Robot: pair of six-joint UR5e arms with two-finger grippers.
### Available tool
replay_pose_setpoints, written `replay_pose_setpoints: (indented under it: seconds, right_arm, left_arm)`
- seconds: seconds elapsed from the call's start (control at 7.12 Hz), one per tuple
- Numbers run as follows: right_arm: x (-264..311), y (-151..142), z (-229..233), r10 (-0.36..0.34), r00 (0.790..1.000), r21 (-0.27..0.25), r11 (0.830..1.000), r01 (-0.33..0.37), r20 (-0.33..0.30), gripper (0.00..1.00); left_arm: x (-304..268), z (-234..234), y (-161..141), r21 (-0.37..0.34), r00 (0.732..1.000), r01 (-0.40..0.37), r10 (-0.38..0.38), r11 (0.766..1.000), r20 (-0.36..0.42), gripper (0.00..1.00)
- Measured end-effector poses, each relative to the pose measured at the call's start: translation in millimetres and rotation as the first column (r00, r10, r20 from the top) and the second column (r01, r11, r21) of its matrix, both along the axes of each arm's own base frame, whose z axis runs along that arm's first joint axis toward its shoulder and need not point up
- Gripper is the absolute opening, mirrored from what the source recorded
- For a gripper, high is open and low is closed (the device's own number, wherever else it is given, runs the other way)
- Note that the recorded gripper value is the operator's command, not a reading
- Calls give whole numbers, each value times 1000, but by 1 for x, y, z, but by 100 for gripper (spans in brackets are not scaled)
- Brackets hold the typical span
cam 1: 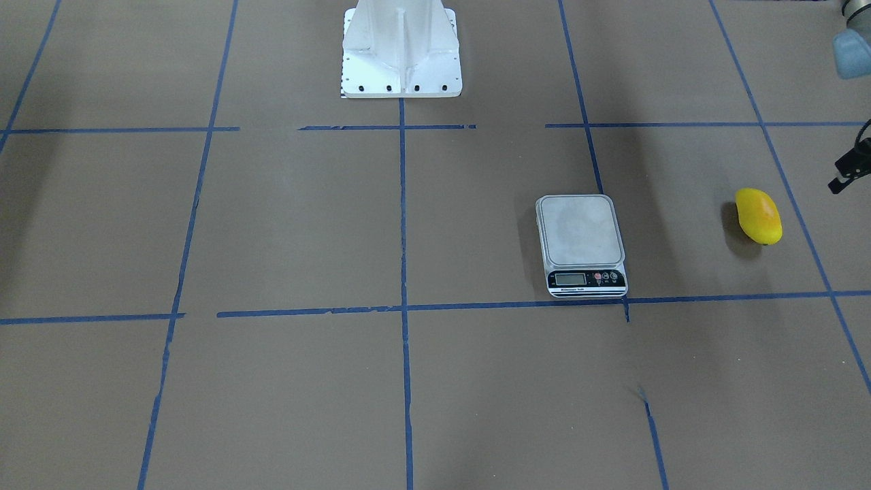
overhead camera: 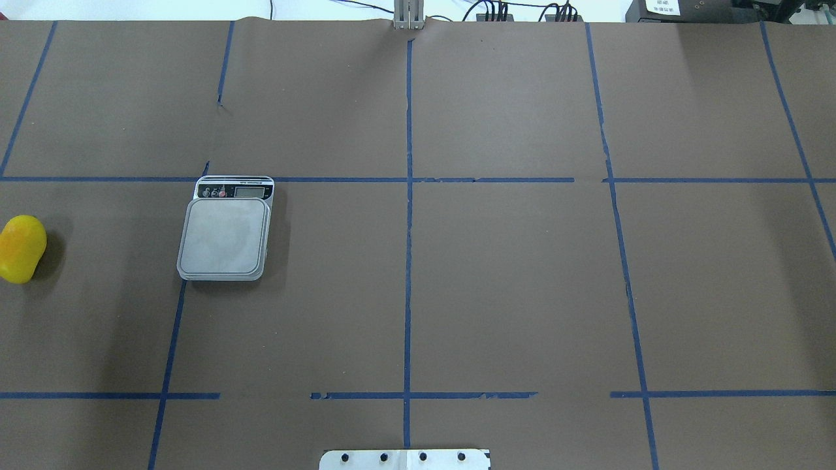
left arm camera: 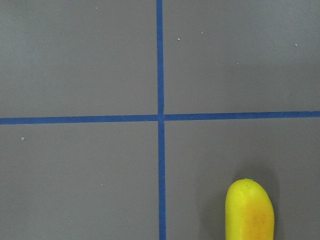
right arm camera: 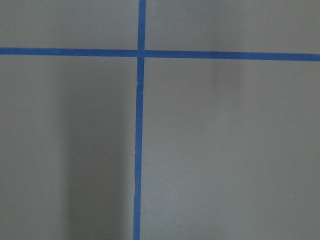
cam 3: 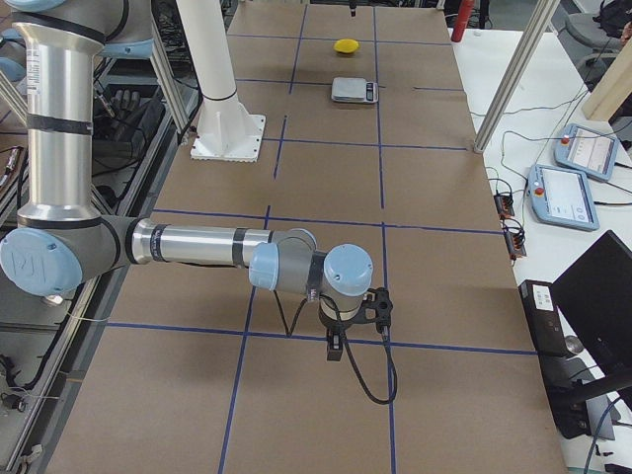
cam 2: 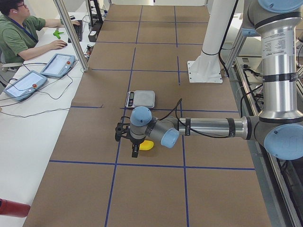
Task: Weigh mango
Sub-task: 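Move the left gripper down toward the yellow mango beside the scale, then close the left gripper on the yellow mango and lift it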
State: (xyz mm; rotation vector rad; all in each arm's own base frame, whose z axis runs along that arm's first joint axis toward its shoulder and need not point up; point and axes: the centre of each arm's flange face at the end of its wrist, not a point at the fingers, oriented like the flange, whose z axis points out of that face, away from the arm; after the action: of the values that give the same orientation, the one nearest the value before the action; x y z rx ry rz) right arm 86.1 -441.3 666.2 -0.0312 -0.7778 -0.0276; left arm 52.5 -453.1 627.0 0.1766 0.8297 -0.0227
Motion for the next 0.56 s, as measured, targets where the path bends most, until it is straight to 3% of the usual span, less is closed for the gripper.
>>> replay_pose_setpoints:
  seconds: [0.56]
  right_arm:
    - [0,0,0,0,1000,-1,1000,0,0,100]
  left_arm:
    - [77,29,12,12,997,-68,68,998,20,100]
